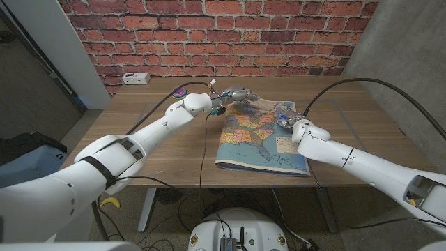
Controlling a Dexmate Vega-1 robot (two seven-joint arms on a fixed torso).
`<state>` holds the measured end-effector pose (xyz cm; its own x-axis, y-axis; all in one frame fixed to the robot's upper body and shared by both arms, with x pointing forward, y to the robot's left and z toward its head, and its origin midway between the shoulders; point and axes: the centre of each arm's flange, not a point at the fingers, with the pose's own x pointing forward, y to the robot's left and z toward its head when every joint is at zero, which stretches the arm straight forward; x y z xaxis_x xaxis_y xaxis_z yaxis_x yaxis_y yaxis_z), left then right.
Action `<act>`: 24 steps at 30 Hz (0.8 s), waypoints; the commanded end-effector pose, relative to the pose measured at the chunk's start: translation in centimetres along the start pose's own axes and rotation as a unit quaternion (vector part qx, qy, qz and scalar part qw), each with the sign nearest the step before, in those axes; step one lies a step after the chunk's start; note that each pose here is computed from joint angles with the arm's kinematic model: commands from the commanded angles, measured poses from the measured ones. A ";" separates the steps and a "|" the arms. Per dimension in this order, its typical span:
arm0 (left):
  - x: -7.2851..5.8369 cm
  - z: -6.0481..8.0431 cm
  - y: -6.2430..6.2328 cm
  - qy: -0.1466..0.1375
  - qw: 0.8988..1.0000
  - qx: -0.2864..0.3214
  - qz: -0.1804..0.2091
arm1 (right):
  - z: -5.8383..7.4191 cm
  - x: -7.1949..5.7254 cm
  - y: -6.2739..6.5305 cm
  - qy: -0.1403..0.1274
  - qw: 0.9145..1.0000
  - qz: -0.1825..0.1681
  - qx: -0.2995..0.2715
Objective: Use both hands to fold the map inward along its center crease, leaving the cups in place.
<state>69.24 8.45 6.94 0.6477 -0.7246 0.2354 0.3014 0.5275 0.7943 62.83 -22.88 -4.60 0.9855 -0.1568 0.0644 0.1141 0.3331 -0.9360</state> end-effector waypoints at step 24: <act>-0.3 -2.6 1.0 0.170 0.981 -0.071 0.059 | 1.1 -1.5 0.6 -0.025 0.999 0.000 -0.021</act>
<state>71.10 9.71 7.33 0.7613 -0.6126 0.2125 0.3061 0.6285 0.7151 61.96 -22.14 -5.05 0.9882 -0.1373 0.0684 0.1082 0.3080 -0.9452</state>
